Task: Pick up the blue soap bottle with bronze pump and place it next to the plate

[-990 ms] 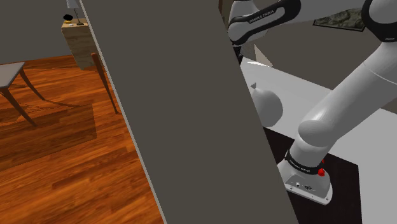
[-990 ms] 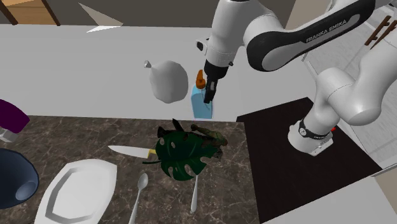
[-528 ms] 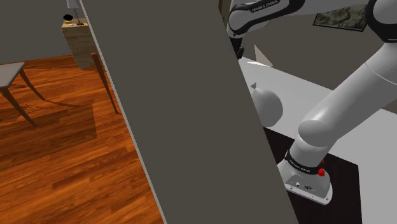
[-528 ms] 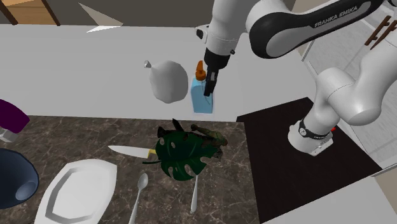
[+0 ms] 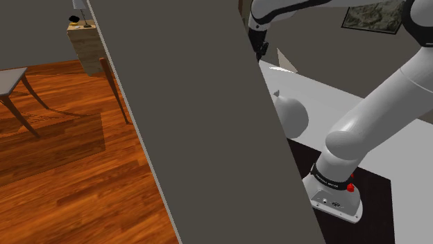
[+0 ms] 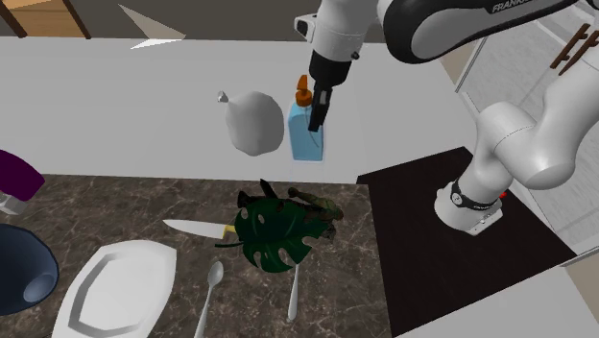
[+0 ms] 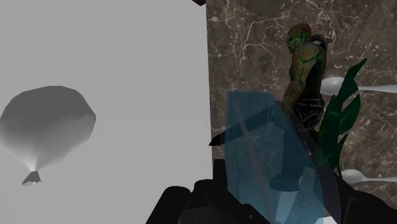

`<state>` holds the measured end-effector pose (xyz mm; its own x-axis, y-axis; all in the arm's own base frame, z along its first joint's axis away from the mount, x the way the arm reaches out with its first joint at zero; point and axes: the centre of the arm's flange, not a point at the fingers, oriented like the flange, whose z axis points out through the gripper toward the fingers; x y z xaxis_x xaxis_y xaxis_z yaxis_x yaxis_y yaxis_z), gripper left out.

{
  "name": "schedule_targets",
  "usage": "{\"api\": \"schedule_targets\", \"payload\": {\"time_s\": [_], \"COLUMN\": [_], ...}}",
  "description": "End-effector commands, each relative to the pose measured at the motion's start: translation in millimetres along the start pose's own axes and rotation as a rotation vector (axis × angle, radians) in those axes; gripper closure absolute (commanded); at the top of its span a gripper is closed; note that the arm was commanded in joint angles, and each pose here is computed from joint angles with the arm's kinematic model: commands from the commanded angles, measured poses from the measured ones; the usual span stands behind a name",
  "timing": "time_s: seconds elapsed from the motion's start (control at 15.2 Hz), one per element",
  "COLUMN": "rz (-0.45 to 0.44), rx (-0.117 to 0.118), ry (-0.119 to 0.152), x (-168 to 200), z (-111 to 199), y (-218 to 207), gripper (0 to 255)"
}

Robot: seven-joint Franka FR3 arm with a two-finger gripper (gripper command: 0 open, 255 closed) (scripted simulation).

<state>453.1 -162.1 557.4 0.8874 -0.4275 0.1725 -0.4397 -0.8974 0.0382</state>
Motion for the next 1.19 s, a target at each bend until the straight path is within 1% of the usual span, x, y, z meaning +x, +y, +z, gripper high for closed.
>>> {"api": "schedule_targets", "payload": {"time_s": [0.0,0.92,0.99,1.12], "rz": [0.0,0.0,0.0,0.0], "rx": [0.0,0.0,0.0,0.0], "ry": [0.0,0.0,0.0,0.0], "x": [2.2,14.9,15.6,23.5], "z": [-11.2,-84.0,-87.7,-74.5], "y": [-0.7,2.1,2.2,-19.3], "gripper": [255,255,255,255]}}
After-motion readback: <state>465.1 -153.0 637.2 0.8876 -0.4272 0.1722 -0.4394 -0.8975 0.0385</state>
